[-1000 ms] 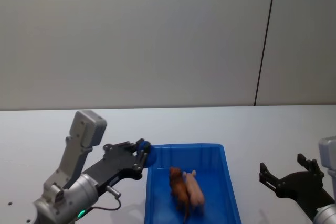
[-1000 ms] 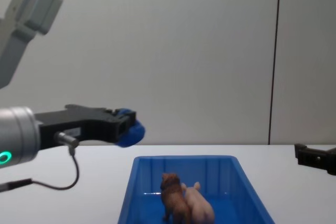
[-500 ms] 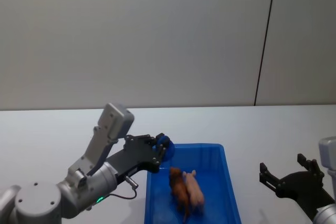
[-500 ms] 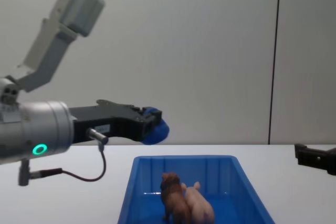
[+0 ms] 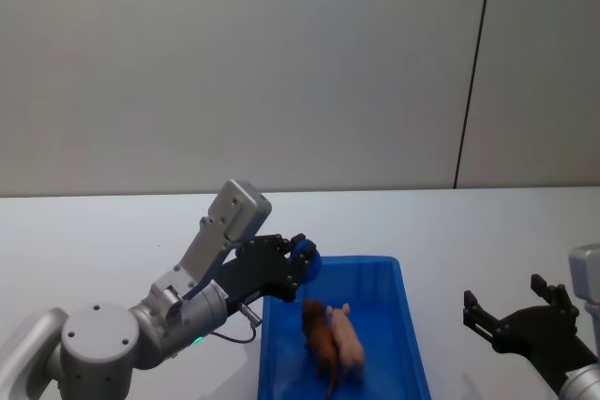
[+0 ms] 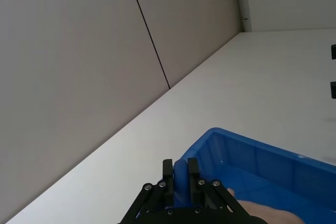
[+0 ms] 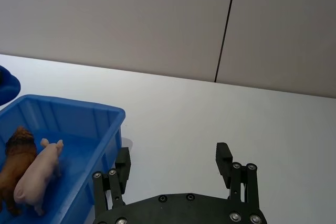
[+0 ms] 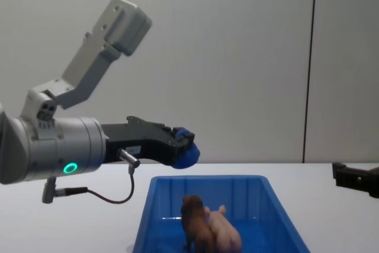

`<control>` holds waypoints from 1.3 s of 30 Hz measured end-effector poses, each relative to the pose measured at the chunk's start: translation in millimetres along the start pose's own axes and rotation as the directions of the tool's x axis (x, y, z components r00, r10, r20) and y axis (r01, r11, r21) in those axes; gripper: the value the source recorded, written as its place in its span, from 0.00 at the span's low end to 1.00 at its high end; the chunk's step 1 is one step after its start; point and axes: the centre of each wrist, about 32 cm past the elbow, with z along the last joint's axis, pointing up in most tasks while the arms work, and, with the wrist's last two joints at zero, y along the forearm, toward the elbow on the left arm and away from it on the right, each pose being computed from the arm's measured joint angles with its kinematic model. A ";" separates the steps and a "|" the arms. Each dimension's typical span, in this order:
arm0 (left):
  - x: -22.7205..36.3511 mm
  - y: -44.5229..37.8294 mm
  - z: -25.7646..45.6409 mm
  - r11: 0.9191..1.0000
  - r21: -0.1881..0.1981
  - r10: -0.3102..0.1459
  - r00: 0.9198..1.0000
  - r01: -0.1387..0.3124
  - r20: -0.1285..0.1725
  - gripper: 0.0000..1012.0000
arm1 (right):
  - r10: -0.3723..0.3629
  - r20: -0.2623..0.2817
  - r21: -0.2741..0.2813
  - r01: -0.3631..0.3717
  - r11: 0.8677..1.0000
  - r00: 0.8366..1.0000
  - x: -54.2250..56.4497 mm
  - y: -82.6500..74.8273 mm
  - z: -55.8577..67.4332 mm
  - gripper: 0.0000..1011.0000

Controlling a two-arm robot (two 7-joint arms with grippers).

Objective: Pick up the two dolls from the table and place them into the box.

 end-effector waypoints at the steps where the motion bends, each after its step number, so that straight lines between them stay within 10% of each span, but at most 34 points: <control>1: 0.2 -0.9 -0.2 1.000 0.003 0.002 1.000 -0.002 0.002 0.14 | 0.000 0.000 0.000 0.000 1.000 1.000 0.0 0.0 0.0 0.99; 29: 4.5 -10.1 -3.2 0.995 0.077 0.066 0.997 -0.069 0.043 0.99 | 0.000 0.000 0.000 0.000 1.000 1.000 0.0 0.0 0.0 0.99; 39: 4.9 -10.5 -3.5 0.994 0.083 0.070 0.996 -0.074 0.046 0.99 | 0.000 0.000 0.000 0.000 1.000 1.000 0.0 0.0 0.0 0.99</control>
